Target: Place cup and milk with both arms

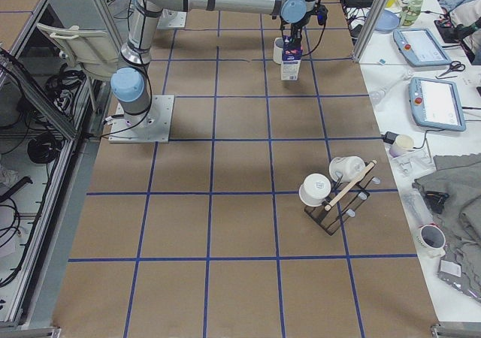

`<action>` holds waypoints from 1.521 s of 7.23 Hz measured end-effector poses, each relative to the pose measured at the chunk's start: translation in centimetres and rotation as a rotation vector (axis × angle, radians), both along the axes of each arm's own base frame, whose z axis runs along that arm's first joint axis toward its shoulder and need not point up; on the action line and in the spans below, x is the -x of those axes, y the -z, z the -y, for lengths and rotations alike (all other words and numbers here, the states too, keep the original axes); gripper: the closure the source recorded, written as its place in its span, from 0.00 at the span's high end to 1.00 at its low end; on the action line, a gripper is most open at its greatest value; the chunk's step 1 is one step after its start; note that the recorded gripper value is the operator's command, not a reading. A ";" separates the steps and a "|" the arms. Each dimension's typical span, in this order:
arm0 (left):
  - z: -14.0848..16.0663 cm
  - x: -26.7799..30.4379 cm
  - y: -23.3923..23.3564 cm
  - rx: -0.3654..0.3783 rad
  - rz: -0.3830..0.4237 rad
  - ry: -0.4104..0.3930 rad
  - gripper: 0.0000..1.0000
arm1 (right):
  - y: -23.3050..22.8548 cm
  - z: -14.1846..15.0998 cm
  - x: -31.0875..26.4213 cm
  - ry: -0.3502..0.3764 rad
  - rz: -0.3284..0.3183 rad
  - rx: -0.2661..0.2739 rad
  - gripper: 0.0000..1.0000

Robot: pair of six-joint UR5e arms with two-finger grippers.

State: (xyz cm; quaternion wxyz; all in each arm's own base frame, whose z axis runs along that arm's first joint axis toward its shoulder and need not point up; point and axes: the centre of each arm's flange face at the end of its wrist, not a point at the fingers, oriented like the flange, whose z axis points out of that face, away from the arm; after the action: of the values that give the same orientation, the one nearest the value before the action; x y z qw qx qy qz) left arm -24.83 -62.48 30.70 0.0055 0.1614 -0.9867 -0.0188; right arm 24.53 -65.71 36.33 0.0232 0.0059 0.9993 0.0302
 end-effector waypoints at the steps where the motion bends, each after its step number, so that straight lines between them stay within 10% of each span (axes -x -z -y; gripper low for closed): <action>1: 0.1 -3.0 -1.6 -0.001 0.009 0.033 1.00 | 0.7 -0.3 -1.9 -0.031 0.015 0.006 0.29; 6: -2.6 -9.4 -9.9 0.046 0.037 0.070 1.00 | 2.9 -1.7 -3.8 -0.126 0.016 0.007 0.35; 7: -3.1 -10.3 -11.0 0.053 0.040 0.069 1.00 | 2.8 -1.7 -3.6 -0.116 0.008 0.007 0.43; 9: -4.3 -13.3 -13.0 0.053 0.043 0.121 1.00 | 2.4 -1.8 -3.5 -0.092 0.005 0.010 1.00; 11: -7.2 -15.0 -16.2 0.046 0.043 0.197 1.00 | 1.9 -1.8 -3.3 -0.095 0.008 0.023 1.00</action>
State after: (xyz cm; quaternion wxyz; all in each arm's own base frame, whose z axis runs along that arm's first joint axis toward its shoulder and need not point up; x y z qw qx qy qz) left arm -9.80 -55.33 46.94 -0.0141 0.0637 -0.9978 0.0069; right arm 27.82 -63.92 34.45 0.0255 -0.0418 0.9986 0.0198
